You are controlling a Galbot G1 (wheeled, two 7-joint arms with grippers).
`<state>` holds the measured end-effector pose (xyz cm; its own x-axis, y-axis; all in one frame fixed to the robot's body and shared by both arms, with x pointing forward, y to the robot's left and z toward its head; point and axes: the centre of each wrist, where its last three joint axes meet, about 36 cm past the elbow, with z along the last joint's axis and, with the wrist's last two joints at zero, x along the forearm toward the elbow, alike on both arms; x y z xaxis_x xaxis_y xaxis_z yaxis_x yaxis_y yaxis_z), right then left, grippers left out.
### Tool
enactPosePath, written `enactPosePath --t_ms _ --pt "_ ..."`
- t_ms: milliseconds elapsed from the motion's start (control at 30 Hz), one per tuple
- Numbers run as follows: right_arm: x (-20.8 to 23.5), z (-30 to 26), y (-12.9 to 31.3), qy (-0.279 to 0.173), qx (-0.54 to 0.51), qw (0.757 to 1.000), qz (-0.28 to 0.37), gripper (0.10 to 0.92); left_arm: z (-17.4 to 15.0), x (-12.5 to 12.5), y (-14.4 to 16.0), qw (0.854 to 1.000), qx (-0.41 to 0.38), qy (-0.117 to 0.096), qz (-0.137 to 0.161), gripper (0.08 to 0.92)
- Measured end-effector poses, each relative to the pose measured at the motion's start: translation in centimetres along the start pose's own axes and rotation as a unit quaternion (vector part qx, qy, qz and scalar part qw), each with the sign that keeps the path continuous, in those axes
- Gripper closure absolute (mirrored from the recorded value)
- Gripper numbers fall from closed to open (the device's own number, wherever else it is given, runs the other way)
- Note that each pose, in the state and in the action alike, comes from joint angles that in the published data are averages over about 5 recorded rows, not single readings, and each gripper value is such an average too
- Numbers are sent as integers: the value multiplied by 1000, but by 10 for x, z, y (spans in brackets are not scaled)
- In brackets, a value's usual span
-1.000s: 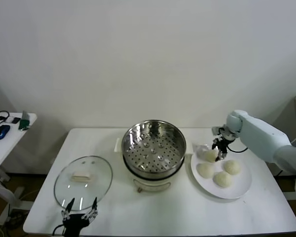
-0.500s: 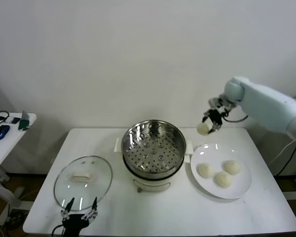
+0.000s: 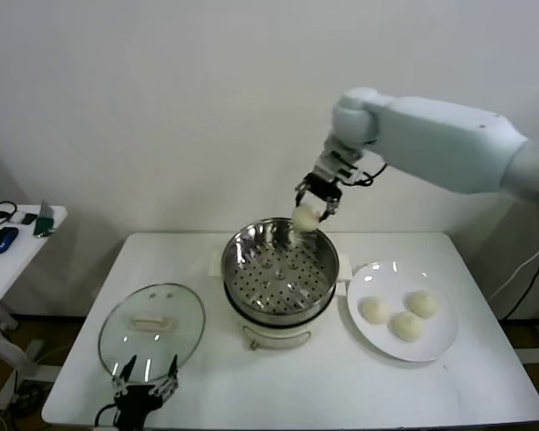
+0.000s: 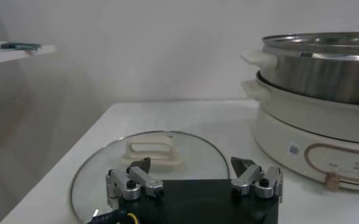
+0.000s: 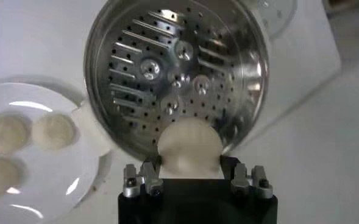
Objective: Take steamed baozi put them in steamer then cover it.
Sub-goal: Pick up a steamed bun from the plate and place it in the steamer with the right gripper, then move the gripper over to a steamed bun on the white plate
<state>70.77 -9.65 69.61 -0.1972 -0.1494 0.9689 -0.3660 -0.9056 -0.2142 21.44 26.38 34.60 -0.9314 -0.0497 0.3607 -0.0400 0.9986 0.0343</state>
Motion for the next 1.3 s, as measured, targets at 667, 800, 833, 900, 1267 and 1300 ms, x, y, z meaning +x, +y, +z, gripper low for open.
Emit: enactPosePath --t_ms 667,800,833,900,1267,1300 --pt "-108 3 -38 -11 82 996 -41 369 8 5 0 1000 -1 5 -7 177" --pt "-111 4 -38 -19 83 996 -39 342 8 7 -1 1000 0 4 -8 177" --pt "-110 4 -39 -22 82 996 -36 319 7 7 -1 1000 0 4 -8 177" --pt "-105 6 -39 -27 76 996 -30 273 6 8 -1 1000 -1 3 -8 177" --pt "3 53 5 -32 -58 997 -25 200 1 11 -5 1000 -8 2 -1 177" --pt "13 59 17 -30 -82 996 -27 199 1 11 -5 1000 -8 2 0 177"
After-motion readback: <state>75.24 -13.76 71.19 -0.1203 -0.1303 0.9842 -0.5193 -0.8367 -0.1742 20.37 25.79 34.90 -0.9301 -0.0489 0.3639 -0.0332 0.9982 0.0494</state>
